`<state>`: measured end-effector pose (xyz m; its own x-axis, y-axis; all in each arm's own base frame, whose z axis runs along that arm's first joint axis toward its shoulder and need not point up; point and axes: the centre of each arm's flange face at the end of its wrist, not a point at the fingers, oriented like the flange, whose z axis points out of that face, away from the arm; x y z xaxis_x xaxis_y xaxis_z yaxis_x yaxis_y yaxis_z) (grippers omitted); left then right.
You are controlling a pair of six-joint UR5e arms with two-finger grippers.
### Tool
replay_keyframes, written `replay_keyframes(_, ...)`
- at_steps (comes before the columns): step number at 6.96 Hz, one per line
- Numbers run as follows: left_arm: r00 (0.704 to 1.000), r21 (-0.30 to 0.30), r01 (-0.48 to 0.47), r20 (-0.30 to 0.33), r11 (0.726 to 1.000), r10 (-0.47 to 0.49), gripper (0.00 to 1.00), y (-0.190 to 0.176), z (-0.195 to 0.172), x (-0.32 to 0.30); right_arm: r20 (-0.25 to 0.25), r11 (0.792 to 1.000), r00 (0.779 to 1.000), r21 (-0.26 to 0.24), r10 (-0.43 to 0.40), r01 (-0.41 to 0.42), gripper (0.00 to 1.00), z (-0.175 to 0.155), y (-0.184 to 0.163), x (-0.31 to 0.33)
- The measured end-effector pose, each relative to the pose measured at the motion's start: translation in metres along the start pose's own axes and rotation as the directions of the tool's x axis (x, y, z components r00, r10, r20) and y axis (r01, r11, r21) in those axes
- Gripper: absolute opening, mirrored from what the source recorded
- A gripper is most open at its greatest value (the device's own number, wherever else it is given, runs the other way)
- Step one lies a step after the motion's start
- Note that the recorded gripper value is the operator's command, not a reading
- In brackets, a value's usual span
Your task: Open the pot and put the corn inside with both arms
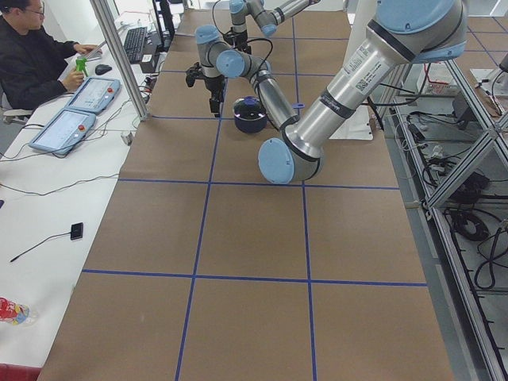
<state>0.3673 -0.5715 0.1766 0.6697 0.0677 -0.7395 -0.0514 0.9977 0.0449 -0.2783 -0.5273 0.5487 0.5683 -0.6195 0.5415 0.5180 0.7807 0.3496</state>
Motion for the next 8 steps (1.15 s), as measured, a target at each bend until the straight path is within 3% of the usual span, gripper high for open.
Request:
replay_keyframes(2,1.000,0.000,0.000,0.002,1.000,0.000,1.00,0.000,0.001,-0.001,0.000,1.000,1.000,-0.007,-0.010,0.010,0.62,0.003,0.003,0.002)
replay_keyframes(5,1.000,0.000,-0.001,0.003,1.000,0.001,1.00,0.000,0.001,-0.002,0.002,1.000,1.000,-0.011,-0.022,0.022,0.31,0.004,0.003,0.007)
replay_keyframes(8,1.000,0.000,-0.002,0.002,1.000,0.002,1.00,0.000,0.001,-0.001,0.004,1.000,1.000,0.015,-0.008,0.008,0.31,-0.012,0.003,0.016)
